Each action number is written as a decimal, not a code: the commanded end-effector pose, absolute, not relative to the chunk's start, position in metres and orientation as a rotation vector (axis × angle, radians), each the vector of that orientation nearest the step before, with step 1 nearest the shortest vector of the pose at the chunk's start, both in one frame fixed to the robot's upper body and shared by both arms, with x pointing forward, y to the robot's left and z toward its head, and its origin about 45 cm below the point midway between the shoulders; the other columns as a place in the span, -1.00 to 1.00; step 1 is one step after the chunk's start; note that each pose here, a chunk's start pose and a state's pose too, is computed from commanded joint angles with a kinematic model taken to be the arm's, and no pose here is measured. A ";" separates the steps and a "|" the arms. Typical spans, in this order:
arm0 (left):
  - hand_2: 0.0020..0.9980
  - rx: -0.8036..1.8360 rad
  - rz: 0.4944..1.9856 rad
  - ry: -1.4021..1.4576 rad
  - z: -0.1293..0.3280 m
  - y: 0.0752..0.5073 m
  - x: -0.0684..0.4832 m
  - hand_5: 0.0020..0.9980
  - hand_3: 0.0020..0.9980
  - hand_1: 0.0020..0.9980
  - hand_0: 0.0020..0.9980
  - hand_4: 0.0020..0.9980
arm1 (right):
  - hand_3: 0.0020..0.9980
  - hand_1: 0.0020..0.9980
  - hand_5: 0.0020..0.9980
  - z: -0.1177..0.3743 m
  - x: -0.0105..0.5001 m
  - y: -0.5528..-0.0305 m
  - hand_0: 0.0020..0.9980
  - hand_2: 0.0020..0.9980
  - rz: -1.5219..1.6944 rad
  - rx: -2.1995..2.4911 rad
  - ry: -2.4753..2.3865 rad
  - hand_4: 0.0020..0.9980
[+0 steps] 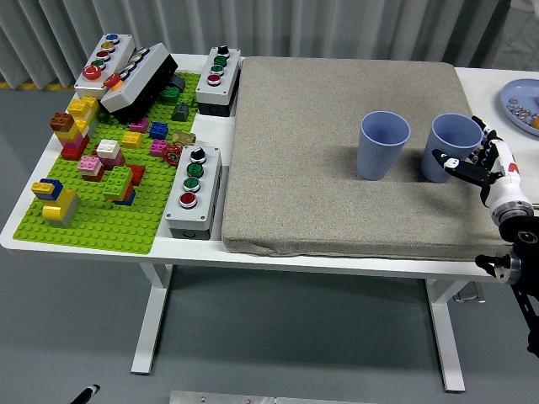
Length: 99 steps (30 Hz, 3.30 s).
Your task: Pick cup pour cup place
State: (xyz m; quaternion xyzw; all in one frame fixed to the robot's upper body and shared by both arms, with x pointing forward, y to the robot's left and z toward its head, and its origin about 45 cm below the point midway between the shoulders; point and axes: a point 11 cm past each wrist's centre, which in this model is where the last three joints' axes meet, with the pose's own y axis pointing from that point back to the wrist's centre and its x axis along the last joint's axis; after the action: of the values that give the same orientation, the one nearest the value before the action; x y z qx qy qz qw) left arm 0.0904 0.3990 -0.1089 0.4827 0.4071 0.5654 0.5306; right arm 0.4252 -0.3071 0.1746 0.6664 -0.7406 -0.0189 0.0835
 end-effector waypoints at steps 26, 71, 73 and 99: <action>0.80 1.151 1.354 0.975 -0.109 0.399 0.090 1.00 0.60 0.67 0.74 0.30 | 0.99 0.78 -0.29 0.193 0.428 -0.310 0.88 0.98 -0.002 2.013 -2.203 0.79; 0.79 1.160 1.369 0.989 -0.108 0.405 0.085 1.00 0.59 0.68 0.74 0.29 | 0.97 0.78 -0.30 0.213 0.426 -0.307 0.88 0.98 0.096 2.019 -2.184 0.76; 0.79 1.158 1.371 0.988 -0.108 0.405 0.086 1.00 0.59 0.68 0.74 0.29 | 0.97 0.78 -0.30 0.224 0.431 -0.311 0.88 0.98 0.121 2.015 -2.195 0.76; 0.79 1.153 1.374 0.972 -0.106 0.407 0.093 1.00 0.59 0.67 0.75 0.29 | 0.49 0.49 1.00 0.388 0.478 -0.430 0.65 0.45 0.097 1.744 -3.009 0.61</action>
State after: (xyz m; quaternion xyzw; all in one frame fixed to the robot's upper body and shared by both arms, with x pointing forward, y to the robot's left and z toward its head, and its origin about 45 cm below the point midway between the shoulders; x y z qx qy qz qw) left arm 0.0929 0.4074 -0.1059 0.4815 0.4060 0.5739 0.5234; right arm 0.4784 -0.4302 0.3881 0.4941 -0.8526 0.0276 -0.1679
